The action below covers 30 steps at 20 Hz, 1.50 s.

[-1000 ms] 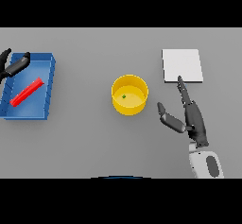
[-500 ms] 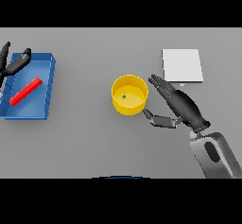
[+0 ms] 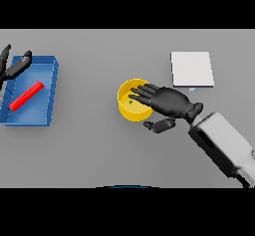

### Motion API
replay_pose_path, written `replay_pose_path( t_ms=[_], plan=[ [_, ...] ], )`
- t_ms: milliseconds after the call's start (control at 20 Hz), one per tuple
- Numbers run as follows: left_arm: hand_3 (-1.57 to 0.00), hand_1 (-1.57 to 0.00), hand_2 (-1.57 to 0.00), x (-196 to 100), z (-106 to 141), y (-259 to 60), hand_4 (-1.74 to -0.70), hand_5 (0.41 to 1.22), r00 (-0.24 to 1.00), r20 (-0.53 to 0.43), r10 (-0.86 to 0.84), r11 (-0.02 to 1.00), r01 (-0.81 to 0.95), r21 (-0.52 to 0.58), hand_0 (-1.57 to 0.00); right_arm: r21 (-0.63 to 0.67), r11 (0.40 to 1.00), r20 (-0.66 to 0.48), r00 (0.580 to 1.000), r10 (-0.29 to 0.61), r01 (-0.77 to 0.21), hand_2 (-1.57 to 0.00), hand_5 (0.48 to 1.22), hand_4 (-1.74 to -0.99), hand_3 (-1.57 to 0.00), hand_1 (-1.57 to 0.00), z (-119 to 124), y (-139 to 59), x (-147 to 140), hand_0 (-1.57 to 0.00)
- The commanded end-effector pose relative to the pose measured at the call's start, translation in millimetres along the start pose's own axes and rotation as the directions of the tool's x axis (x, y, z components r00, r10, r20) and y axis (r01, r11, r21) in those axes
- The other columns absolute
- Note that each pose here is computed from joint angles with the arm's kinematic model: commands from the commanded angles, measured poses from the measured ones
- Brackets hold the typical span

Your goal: Pick up the red beaker and tilt it to pour out 1 green nut into yellow bowl. Pick up the yellow bowl and place it on the metallic measuring scale.

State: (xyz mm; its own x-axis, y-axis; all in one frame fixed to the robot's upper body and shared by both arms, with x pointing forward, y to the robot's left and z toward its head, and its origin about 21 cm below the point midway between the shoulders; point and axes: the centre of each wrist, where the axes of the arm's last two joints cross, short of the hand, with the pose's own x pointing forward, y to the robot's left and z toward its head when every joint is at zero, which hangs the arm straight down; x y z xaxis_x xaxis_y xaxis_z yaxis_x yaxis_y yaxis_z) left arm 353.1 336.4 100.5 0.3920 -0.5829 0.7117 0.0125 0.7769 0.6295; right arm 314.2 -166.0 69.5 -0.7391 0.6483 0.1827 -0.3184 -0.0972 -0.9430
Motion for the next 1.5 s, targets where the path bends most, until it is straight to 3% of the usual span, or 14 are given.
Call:
replay_pose_path(
  t_ms=[0, 500, 800, 900, 1000, 1050, 1200, 1300, 1450],
  plan=[
    [0.00, 0.00, 0.00, -1.4, -0.6, 0.1, -0.72, 0.687, 1.000, 0.000, 0.001, 1.000, -0.001, 0.001, 0.00, 0.031, 0.999, 0.010, 1.000, 0.013, -0.013, 0.00, 0.704, -1.215, 0.00, 0.00, -6.5, 0.1, 0.1, 0.00],
    [0.00, 0.00, 0.00, -7.6, -1.0, 1.6, -0.72, 0.684, 1.000, -0.008, 0.018, 1.000, -0.018, 0.005, 0.00, 0.264, 0.952, 0.009, 0.987, 0.158, -0.155, 0.00, 0.720, -1.266, 0.00, 0.00, -45.2, -2.7, -4.0, 0.00],
    [0.00, 0.00, 0.00, -10.5, 5.2, 1.4, -0.72, 0.686, 1.000, 0.023, 0.019, 1.000, -0.019, 0.003, 0.00, 0.314, 0.940, -0.001, 0.990, 0.141, -0.134, 0.00, 0.763, -1.305, 0.00, 0.00, -60.2, 1.2, 1.1, 0.00],
    [0.00, 0.00, 0.00, -8.0, 3.3, 5.1, -0.71, 0.686, 1.000, 0.019, 0.019, 1.000, -0.019, 0.014, 0.00, 0.325, 0.940, -0.028, 0.992, 0.121, -0.105, -0.02, 0.810, -1.336, -0.04, -0.02, -61.9, 2.2, -1.7, 0.00],
    [0.00, 0.00, 0.00, -10.7, 3.7, 8.0, -0.71, 0.691, 1.000, 0.012, 0.014, 1.000, -0.014, 0.010, 0.00, 0.337, 0.935, -0.025, 0.992, 0.125, -0.109, -0.18, 0.873, -1.387, -0.17, -0.24, -62.0, 3.9, 1.4, -0.29],
    [0.00, 0.00, 0.00, -10.6, 4.5, 7.5, -0.72, 0.692, 1.000, 0.012, 0.021, 1.000, -0.021, 0.005, 0.00, 0.342, 0.932, -0.015, 0.991, 0.134, -0.121, -0.31, 0.943, -1.420, -0.26, -0.47, -61.1, 3.2, 2.3, -0.54],
    [0.00, 0.00, 0.00, -9.6, 4.0, 8.6, -0.72, 0.693, 1.000, 0.014, 0.015, 1.000, -0.015, 0.006, 0.00, 0.341, 0.933, 0.015, 0.993, 0.120, -0.118, -0.87, 1.079, -1.552, -0.57, -1.01, -60.8, 3.9, -0.7, -1.05],
    [0.00, 0.00, 0.00, -8.5, 3.6, 4.4, -0.72, 0.696, 1.000, 0.023, 0.020, 1.000, -0.020, -0.002, 0.00, 0.328, 0.937, 0.019, 0.993, 0.119, -0.119, -1.12, 1.130, -1.614, -0.83, -1.21, -60.5, 4.4, 1.3, -1.23],
    [0.00, 0.00, 0.00, -7.3, 3.8, 7.4, -0.72, 0.694, 1.000, 0.027, 0.016, 1.000, -0.016, 0.010, 0.00, 0.321, 0.937, 0.023, 0.990, 0.139, -0.139, -1.22, 1.174, -1.676, -1.12, -1.39, -59.4, 1.2, 1.0, -1.40]
  ],
)
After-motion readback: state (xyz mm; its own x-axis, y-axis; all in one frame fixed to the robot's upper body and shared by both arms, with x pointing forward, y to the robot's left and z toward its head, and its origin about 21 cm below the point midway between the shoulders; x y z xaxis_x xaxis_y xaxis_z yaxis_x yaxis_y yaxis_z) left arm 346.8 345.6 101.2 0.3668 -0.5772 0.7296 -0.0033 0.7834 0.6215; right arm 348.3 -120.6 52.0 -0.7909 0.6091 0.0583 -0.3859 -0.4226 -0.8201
